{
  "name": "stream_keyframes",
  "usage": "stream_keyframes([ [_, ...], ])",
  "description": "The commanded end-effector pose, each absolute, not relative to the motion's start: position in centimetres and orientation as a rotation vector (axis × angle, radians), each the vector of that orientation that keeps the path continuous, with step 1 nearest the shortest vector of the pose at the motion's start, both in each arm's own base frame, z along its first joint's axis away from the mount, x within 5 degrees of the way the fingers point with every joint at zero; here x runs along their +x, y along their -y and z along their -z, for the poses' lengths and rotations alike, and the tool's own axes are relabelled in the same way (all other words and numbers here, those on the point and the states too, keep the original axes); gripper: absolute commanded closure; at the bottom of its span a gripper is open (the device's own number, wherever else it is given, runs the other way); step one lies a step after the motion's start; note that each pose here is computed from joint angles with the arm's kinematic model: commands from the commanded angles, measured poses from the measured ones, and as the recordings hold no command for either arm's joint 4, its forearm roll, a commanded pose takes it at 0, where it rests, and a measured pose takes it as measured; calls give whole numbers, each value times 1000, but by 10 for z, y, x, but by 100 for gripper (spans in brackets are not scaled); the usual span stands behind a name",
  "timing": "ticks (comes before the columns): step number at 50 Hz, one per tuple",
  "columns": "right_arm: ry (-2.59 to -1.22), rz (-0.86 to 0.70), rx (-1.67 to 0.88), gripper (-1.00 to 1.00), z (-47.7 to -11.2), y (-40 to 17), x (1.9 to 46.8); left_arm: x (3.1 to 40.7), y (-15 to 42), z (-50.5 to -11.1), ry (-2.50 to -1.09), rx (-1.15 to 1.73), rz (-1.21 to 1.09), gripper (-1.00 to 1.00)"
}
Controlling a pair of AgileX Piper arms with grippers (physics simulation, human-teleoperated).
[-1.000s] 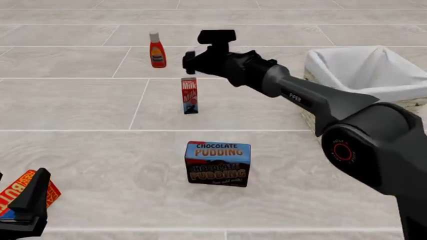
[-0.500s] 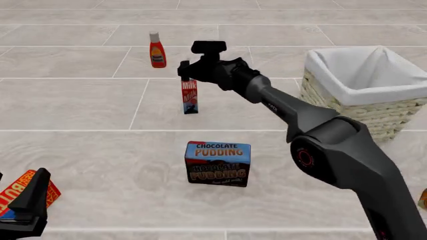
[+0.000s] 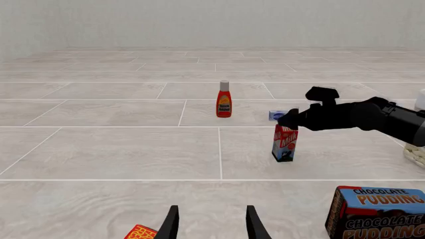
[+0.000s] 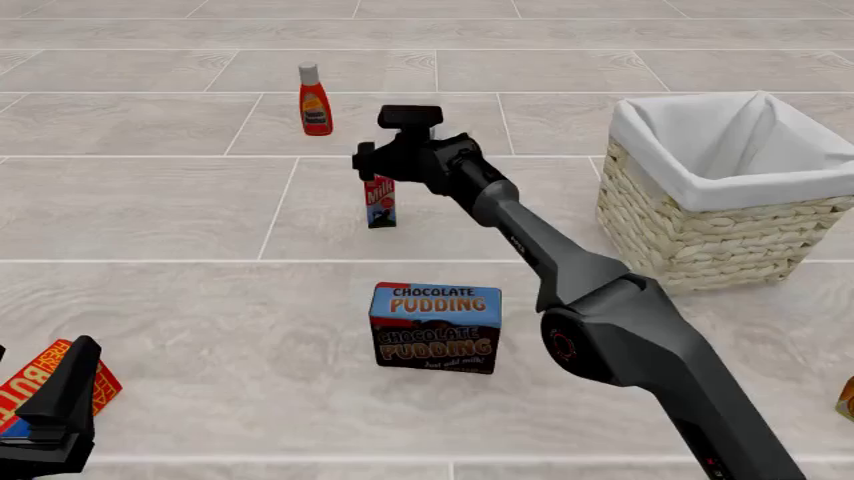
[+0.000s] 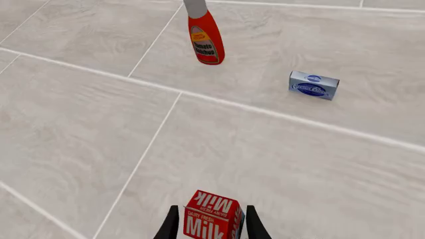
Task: Pick the milk and place it in the basket.
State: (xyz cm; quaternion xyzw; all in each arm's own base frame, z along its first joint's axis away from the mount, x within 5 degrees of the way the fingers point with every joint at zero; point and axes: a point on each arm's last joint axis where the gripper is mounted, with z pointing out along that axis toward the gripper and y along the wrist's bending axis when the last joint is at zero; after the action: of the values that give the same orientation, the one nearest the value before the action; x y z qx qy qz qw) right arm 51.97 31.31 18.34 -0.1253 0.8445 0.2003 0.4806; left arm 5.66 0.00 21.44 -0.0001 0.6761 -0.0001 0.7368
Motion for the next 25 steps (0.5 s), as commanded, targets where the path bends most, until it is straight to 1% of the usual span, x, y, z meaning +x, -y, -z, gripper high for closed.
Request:
stream_keyframes([
  [1,-2091,-493,-291,-100,-166,-316,521,57,0,-214,-1485,0,0,-100],
  [15,-2142,-510,-290,-100,-139,-328,515,57,0,-214,-1485,0,0,-100],
  [25,-2162,-516,-287,-100,-128,-333,512,57,0,-219,-1479,2,-3,-100],
])
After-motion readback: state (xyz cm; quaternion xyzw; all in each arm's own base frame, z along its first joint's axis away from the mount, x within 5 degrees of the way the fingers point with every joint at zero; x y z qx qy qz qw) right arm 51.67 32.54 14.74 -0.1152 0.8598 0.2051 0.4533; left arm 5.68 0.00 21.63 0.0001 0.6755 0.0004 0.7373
